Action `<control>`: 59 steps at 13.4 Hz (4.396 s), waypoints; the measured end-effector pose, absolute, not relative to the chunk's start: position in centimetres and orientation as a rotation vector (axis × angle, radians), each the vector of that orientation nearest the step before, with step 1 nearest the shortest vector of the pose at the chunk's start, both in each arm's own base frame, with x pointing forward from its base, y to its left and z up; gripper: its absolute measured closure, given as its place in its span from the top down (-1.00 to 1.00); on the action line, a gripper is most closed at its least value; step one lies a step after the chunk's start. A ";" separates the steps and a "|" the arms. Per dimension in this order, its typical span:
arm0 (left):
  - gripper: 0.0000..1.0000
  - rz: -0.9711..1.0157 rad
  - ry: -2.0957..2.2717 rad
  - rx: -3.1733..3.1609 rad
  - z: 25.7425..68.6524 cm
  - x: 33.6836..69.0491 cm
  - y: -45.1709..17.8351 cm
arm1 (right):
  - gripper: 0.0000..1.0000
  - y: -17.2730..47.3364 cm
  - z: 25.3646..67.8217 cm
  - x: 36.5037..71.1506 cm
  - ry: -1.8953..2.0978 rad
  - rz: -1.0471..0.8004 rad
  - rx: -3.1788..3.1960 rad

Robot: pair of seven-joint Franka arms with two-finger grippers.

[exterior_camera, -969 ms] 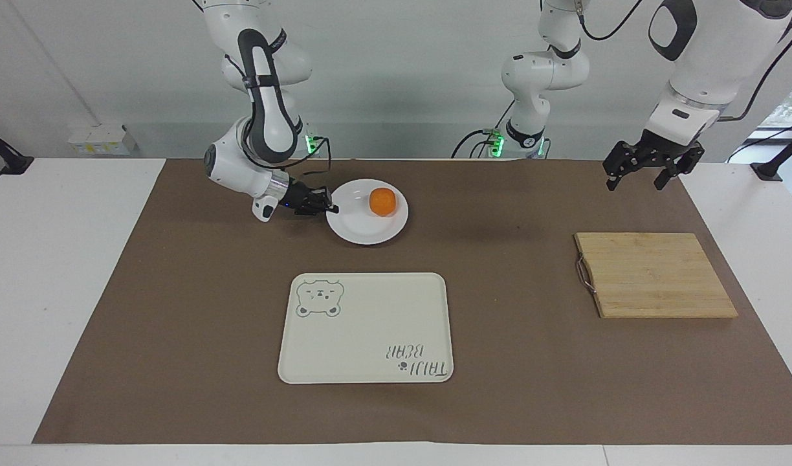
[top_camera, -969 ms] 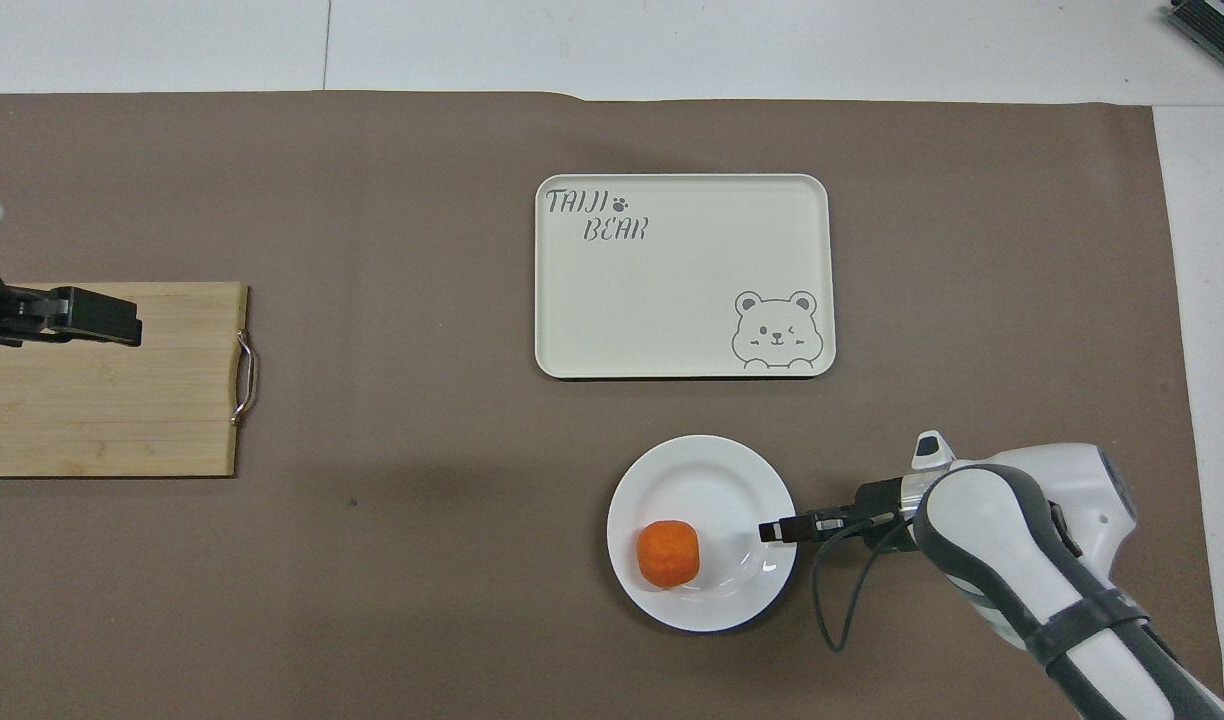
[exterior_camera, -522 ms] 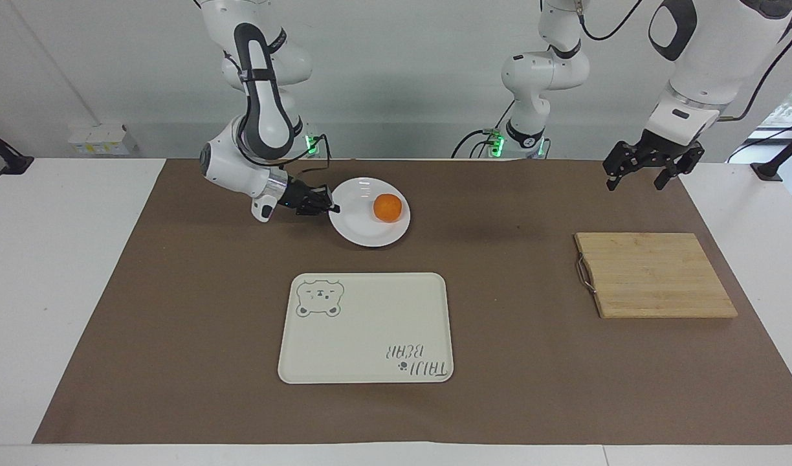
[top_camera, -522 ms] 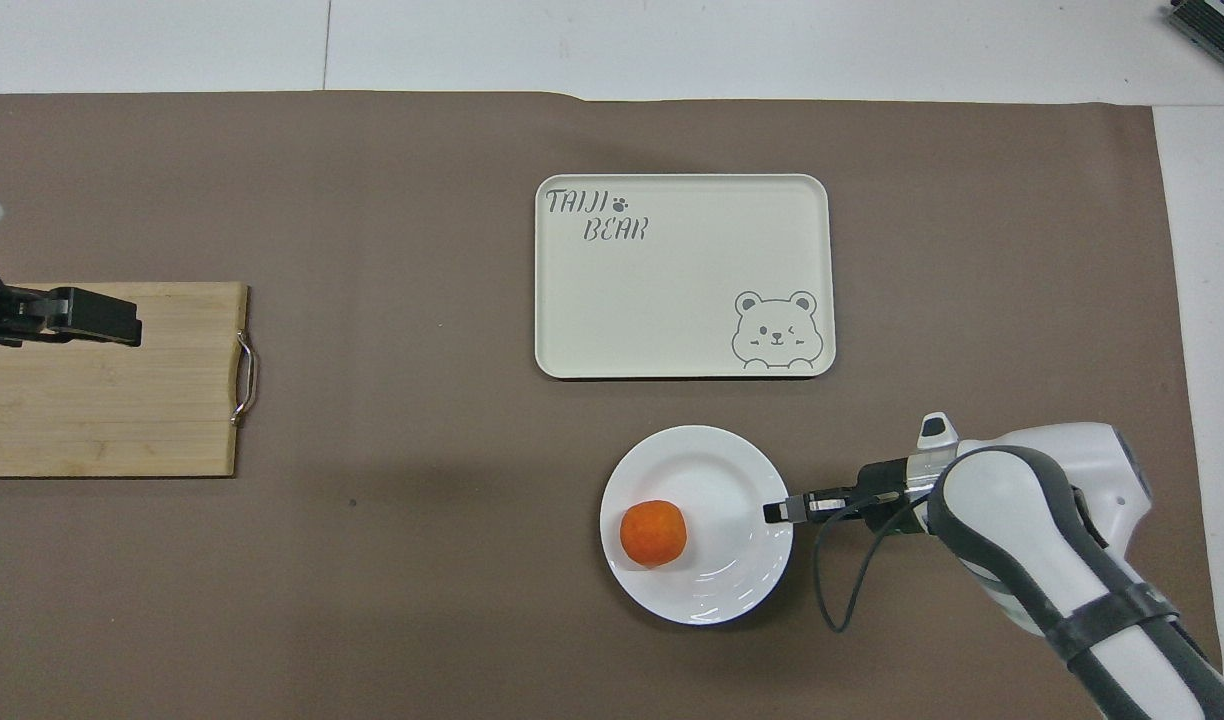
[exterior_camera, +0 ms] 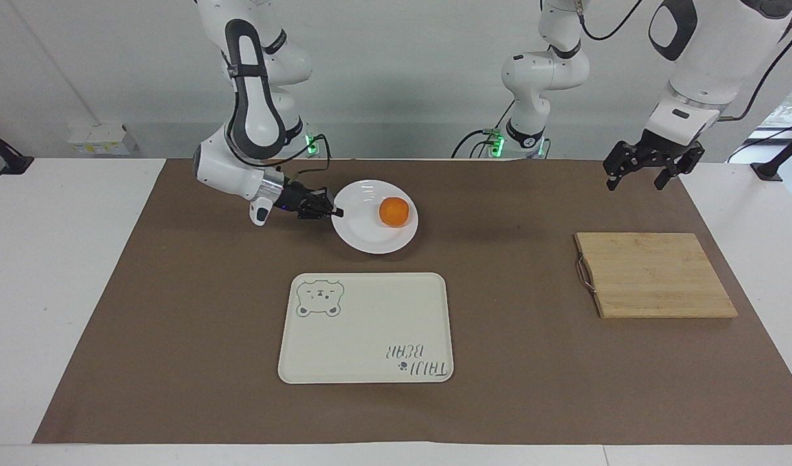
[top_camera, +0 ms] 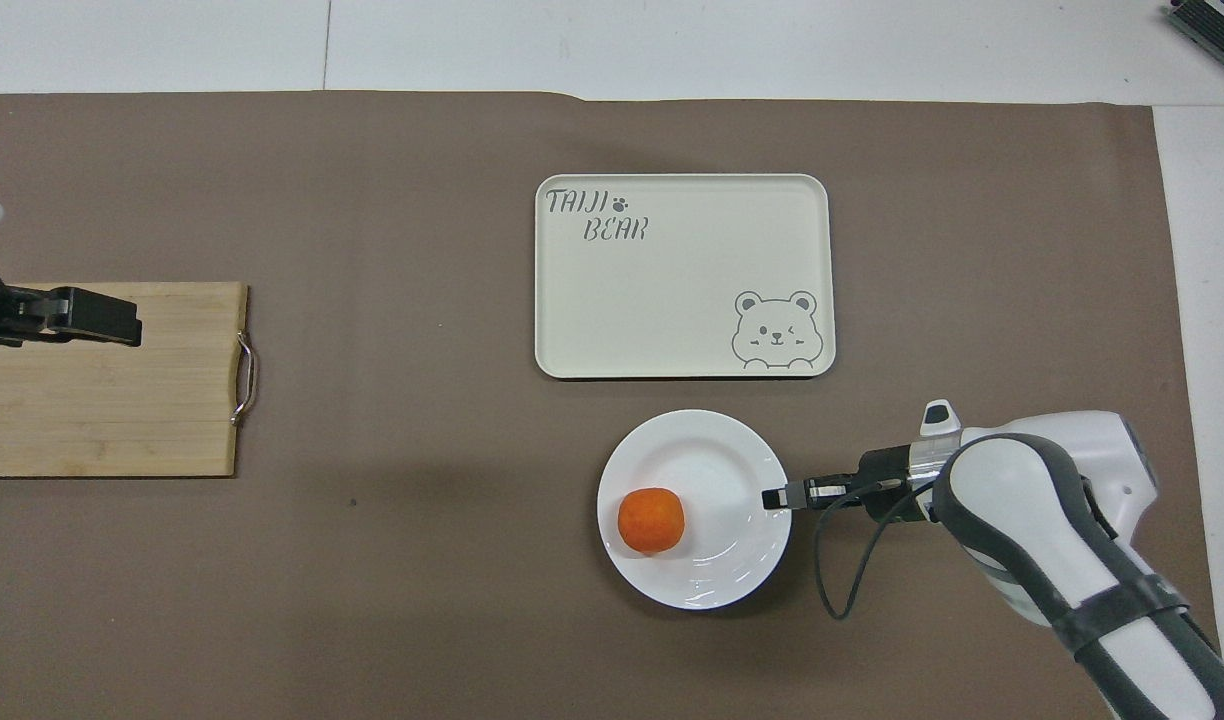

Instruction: Place orange and plate with both arms

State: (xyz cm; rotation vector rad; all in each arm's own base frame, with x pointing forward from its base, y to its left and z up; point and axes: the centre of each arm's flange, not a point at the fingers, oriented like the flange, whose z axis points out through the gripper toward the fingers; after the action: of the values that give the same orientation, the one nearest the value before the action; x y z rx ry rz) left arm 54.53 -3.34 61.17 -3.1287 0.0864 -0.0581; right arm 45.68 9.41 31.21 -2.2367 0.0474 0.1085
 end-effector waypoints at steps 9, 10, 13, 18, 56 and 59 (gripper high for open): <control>1.00 -0.058 0.086 -3.129 61.2 54.5 -3.3 | -0.90 8.1 35.9 58.0 0.205 -0.017 -2.205; 1.00 -0.058 0.086 -3.129 61.2 54.5 -3.3 | -0.90 8.2 36.4 59.7 0.225 -0.026 -2.202; 1.00 -0.058 0.086 -3.129 61.2 54.5 -3.3 | -0.90 8.6 35.2 63.8 0.253 -0.031 -2.207; 1.00 -0.058 0.086 -3.129 61.2 54.5 -3.3 | -0.90 9.7 30.9 65.7 0.290 -0.042 -2.255; 1.00 -0.058 0.097 -3.132 61.2 54.5 -3.8 | 1.00 -3.6 65.7 53.2 0.207 -0.042 -3.090; 1.00 -0.060 0.105 -3.135 61.3 54.4 -4.1 | 1.00 -3.1 68.0 52.5 0.158 -0.048 -3.124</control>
State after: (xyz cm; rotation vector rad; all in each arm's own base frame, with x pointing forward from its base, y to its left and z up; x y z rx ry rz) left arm 54.38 -4.10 61.33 -3.1347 0.1052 -0.0603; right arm 52.49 -3.08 68.01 -3.1237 0.1581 -0.0481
